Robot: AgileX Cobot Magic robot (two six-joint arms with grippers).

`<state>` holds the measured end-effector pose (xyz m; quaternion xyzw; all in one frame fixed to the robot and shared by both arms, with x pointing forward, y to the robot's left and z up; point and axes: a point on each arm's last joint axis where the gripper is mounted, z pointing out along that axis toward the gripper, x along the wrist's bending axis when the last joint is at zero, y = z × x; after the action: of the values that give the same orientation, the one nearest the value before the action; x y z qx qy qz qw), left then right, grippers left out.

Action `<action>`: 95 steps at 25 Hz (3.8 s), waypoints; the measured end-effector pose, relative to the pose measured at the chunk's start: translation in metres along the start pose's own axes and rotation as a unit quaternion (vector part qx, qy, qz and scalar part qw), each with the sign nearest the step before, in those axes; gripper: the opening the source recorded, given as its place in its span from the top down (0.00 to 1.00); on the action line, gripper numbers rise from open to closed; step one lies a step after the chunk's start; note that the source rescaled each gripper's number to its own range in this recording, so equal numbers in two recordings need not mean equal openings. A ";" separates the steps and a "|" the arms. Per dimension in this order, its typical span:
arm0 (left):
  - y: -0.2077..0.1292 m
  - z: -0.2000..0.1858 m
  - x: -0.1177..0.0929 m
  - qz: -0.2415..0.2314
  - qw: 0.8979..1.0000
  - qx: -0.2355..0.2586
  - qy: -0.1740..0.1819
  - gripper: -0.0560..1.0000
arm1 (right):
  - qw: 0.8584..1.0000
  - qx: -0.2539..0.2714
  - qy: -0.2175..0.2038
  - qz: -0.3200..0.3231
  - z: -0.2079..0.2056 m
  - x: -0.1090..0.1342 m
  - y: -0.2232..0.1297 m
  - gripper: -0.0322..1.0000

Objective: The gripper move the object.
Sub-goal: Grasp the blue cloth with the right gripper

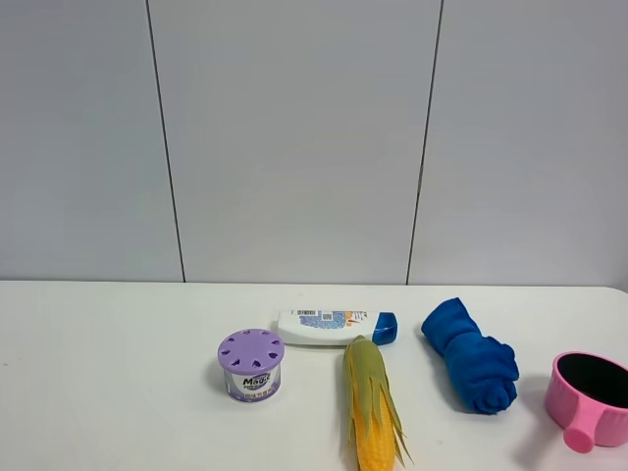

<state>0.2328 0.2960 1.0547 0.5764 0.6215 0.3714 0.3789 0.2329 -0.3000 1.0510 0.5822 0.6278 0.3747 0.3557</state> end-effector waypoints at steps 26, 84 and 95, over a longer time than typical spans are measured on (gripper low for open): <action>0.000 0.000 0.000 0.000 1.000 0.000 0.000 0.00 | 1.000 0.000 0.000 0.000 0.000 0.000 0.000 0.18; 0.000 0.000 0.000 0.000 1.000 0.000 0.000 0.00 | 0.921 0.388 -0.024 -0.020 0.365 0.079 0.106 0.00; 0.000 0.000 0.000 0.000 1.000 0.000 0.000 0.00 | 0.924 0.381 -0.010 0.010 0.396 0.089 0.081 0.00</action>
<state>0.2328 0.2960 1.0547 0.5764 0.6215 0.3714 0.3789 0.6138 -0.1853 0.9377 0.6835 0.7140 0.1050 0.1095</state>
